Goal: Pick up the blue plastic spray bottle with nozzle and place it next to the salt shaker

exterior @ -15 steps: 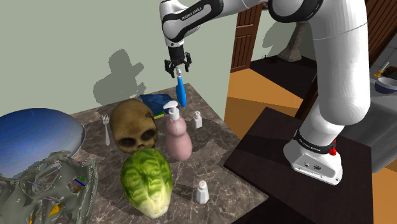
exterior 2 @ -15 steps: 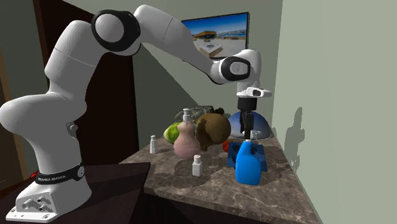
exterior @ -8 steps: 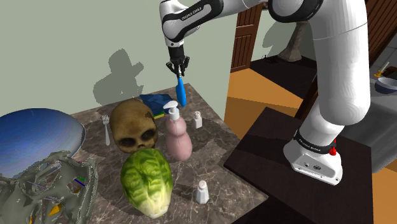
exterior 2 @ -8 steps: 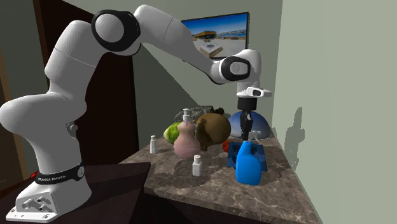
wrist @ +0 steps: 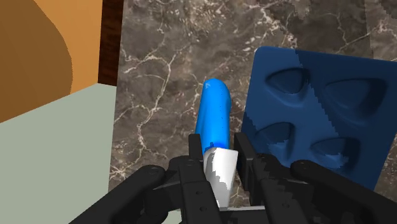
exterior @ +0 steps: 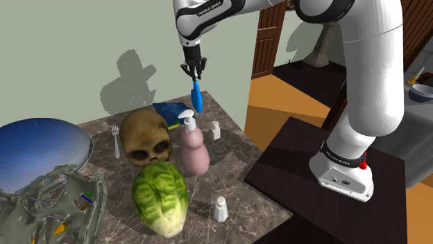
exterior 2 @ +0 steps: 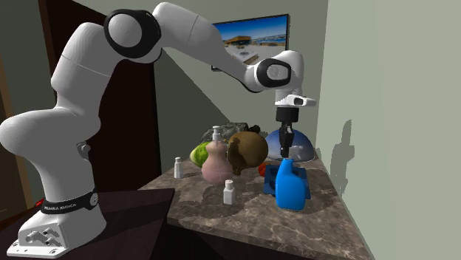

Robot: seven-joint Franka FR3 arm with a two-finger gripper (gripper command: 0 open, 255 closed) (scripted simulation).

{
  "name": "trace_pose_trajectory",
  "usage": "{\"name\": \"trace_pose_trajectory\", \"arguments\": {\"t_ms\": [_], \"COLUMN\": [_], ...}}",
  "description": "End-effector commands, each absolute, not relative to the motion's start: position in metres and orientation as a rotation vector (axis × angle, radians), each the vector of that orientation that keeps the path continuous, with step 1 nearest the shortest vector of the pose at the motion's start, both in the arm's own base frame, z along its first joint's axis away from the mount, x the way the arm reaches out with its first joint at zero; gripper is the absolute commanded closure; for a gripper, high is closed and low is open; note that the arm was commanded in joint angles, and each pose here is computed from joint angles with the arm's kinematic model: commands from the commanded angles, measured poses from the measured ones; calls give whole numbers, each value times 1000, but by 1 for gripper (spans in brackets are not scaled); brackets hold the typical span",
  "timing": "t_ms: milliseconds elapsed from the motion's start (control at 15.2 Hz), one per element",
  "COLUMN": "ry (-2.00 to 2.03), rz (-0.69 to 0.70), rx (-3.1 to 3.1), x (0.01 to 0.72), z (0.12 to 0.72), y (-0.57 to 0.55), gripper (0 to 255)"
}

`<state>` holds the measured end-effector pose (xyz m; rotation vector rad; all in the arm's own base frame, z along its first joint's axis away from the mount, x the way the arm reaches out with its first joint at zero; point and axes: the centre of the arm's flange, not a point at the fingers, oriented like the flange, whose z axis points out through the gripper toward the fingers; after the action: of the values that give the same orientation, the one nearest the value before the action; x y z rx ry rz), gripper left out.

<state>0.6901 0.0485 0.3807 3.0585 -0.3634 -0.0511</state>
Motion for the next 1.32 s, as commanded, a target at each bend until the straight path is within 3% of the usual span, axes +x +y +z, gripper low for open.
{"name": "trace_pose_trajectory", "arguments": {"t_ms": [0, 1254], "ry": [-363, -363], "rz": [-51, -51], "rx": [3059, 3059], "x": [690, 690], "z": [392, 492], "y": [49, 49], "gripper": [255, 255]}}
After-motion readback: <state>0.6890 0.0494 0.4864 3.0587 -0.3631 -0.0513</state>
